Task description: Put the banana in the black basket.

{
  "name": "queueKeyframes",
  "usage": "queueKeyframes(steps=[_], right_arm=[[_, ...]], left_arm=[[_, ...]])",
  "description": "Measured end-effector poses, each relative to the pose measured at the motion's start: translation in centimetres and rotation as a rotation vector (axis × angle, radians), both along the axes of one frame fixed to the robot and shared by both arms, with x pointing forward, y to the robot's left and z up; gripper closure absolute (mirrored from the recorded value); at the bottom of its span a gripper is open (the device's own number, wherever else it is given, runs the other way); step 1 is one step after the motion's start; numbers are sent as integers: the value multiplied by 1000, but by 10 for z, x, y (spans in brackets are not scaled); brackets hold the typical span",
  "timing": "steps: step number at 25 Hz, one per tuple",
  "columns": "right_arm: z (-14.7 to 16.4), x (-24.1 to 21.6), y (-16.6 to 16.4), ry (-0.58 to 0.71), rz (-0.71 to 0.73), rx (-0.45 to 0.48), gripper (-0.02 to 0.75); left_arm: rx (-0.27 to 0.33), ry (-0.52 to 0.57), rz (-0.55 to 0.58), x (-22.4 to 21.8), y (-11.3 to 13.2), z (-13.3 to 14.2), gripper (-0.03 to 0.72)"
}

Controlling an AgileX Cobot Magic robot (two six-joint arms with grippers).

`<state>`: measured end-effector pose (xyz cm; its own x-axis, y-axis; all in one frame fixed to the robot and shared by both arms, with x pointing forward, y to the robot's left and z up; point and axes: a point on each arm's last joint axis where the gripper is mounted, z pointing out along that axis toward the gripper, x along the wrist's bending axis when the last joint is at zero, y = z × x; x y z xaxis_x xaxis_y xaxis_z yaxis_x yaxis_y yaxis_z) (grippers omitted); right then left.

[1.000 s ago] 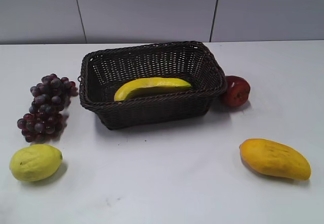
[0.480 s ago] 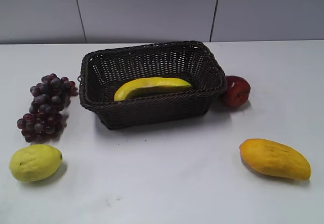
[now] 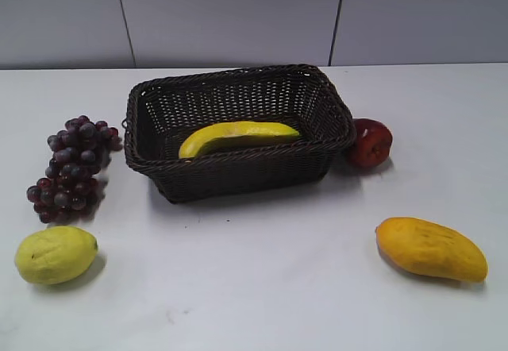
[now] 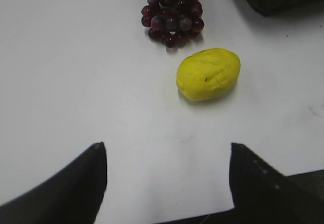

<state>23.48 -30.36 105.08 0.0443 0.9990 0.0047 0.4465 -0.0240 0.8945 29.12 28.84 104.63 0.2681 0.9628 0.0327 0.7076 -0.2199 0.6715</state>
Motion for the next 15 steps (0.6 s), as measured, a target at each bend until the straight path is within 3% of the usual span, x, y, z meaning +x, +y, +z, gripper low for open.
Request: queueKeyframes(steps=[9, 15], right_arm=[[0, 0, 0, 0, 0, 0, 148], [0, 0, 0, 0, 0, 0, 148]], left_arm=[[-2, -5, 1, -1, 0, 0, 131], [-15, -103, 68, -15, 5, 5, 131]])
